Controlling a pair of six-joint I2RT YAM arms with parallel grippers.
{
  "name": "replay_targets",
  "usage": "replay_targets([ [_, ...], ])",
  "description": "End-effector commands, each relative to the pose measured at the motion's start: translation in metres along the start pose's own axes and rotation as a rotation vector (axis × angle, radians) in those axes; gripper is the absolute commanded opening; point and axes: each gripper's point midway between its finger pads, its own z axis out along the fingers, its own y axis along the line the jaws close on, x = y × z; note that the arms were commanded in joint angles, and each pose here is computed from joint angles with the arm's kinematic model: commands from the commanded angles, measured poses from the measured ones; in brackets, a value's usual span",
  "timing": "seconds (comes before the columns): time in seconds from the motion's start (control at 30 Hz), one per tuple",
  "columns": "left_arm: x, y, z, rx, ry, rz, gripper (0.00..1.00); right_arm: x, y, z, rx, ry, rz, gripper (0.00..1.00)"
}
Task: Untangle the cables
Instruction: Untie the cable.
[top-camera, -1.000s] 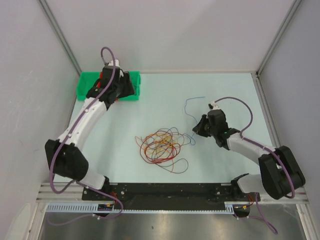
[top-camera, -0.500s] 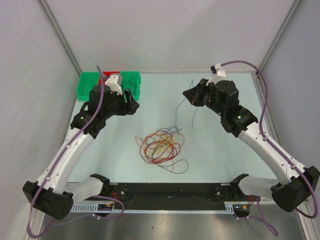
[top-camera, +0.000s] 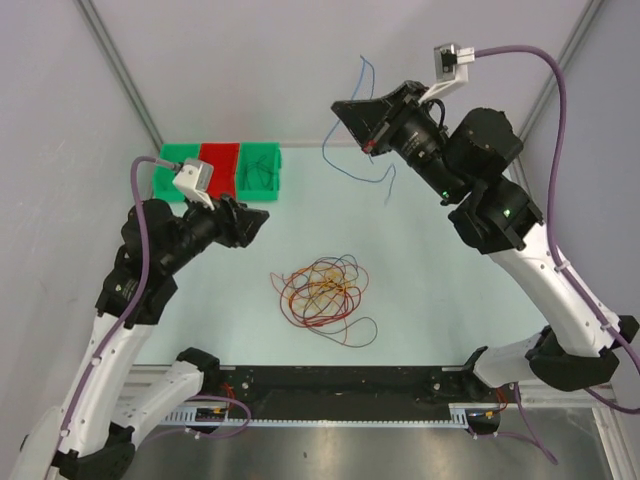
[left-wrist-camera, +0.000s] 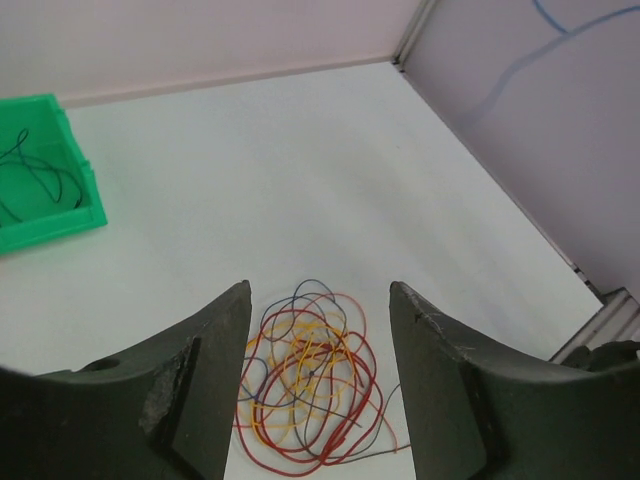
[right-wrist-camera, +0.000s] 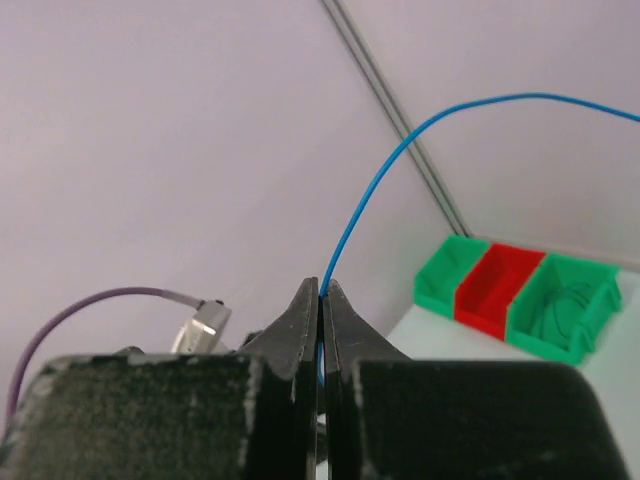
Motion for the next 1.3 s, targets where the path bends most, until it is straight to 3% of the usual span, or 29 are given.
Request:
replay_targets([
  [0.0,-0.038,-0.037,-0.021,0.154,-0.119,0.064,0.63,0.004,0.01,0.01,0.039,0.001,-0.046,0.0],
  [0.23,-0.074,-0.054,-0.045,0.189,-0.225,0.125,0.66,0.047,-0.013,0.01,0.11,0.039,0.018,0.0],
  [0.3,-0.078,-0.064,-0.049,0.238,-0.227,0.152,0.74,0.062,-0.022,0.01,0.128,0.066,0.025,0.0],
  [0.53,-0.072,-0.076,-0.036,0.323,-0.174,0.17,0.78,0.09,-0.028,0.014,0.137,0.12,0.059,0.0],
  [1.13,-0.061,-0.091,0.016,0.328,-0.119,0.25,0.71,0.115,-0.02,0.013,0.113,0.171,0.091,0.0],
  [1.27,-0.06,-0.088,0.025,0.295,-0.123,0.266,0.65,0.118,-0.019,0.013,0.111,0.18,0.096,0.0],
])
